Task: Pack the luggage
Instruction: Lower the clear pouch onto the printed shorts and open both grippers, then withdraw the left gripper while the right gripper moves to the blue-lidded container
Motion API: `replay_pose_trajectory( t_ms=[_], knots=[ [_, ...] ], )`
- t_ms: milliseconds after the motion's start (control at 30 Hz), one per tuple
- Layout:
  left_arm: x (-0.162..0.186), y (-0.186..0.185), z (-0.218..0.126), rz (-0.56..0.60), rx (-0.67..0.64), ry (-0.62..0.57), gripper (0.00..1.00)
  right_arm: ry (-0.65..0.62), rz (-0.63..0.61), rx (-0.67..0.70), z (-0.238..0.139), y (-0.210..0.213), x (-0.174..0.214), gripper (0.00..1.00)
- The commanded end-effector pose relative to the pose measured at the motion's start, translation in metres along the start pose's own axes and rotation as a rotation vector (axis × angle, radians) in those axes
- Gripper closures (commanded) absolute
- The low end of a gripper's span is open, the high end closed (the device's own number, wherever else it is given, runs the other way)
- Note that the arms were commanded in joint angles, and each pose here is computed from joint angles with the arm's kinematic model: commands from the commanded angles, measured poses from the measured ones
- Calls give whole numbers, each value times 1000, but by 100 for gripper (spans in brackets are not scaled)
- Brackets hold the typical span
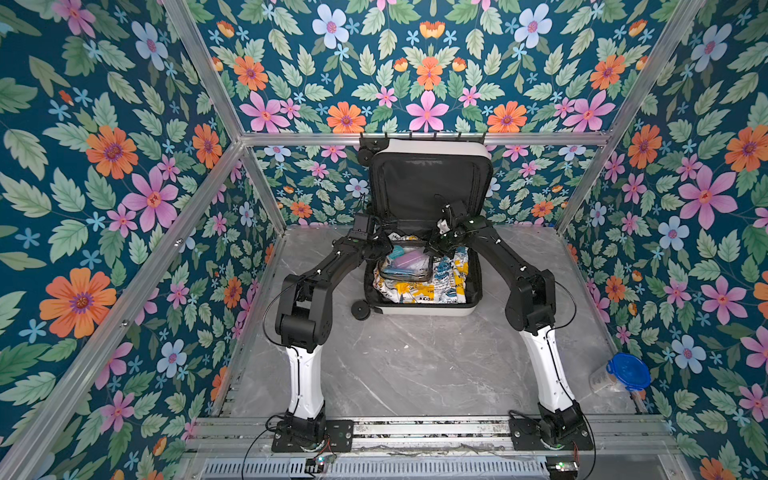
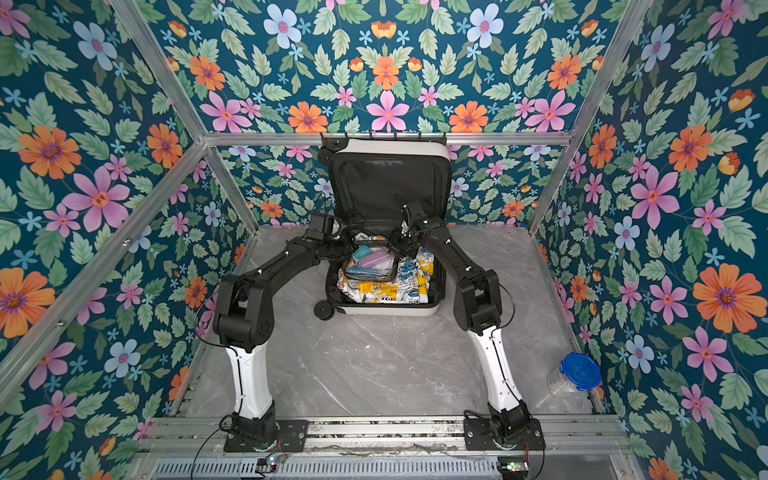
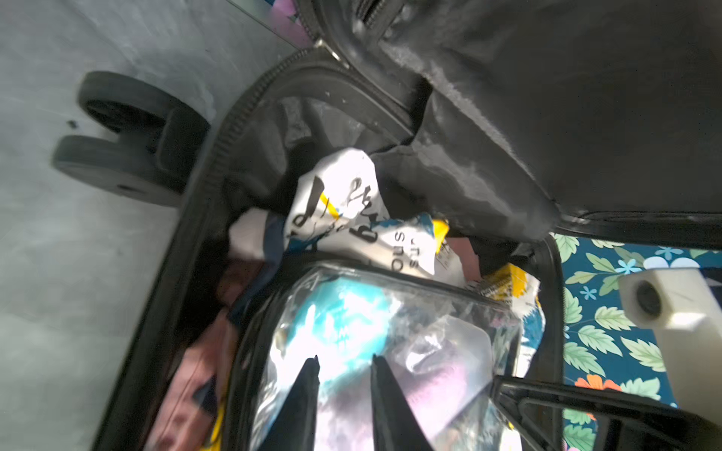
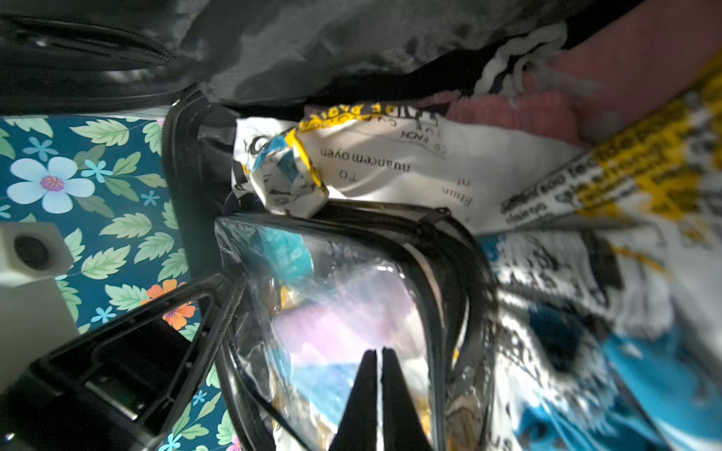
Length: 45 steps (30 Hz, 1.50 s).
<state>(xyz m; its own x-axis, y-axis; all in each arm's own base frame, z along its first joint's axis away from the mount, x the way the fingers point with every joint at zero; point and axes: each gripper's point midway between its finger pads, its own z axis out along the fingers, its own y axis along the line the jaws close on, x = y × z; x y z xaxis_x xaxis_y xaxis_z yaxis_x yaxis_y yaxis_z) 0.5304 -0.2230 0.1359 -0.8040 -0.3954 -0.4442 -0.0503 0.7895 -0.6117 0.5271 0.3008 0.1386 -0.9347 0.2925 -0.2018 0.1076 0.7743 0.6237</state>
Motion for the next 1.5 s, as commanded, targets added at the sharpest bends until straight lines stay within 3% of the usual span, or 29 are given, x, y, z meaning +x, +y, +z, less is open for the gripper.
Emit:
replay_pose_trajectory(
  t_ms=[0, 167, 300, 500, 633, 800, 933, 967, 1100, 1267, 1467],
  knots=[
    [-2, 6, 9, -4, -21, -4, 74, 22, 28, 46, 9, -12, 3, 93],
    [0, 10, 17, -8, -29, 7, 74, 35, 36, 73, 17, -22, 6, 94],
    [-9, -4, 0, 19, -4, -23, 73, 8, -3, 39, -2, -7, 4, 89],
    [-29, -41, -72, 88, 68, -148, 67, -82, -91, -38, -73, 30, 10, 76],
    [-18, -55, -124, 153, 100, -204, 66, -130, -133, -11, -123, 20, 38, 69],
    [52, -62, -157, 278, 121, -156, 57, -224, -151, 147, -200, -43, 90, 52],
    [132, -63, -157, 341, 155, -72, 55, -297, -45, 268, -252, -119, 130, 39],
    [153, -62, -156, 355, 159, -57, 54, -325, -1, 306, -269, -140, 140, 3],
    [212, -62, -152, 348, 230, -12, 54, -464, 107, 408, -334, -184, 171, 1],
    [238, -68, -143, 348, 267, 27, 54, -647, 191, 591, -404, -207, 193, 1],
    [249, -129, -141, 472, 373, 48, 53, -635, 430, 1009, -459, -244, 212, 1]
  ],
)
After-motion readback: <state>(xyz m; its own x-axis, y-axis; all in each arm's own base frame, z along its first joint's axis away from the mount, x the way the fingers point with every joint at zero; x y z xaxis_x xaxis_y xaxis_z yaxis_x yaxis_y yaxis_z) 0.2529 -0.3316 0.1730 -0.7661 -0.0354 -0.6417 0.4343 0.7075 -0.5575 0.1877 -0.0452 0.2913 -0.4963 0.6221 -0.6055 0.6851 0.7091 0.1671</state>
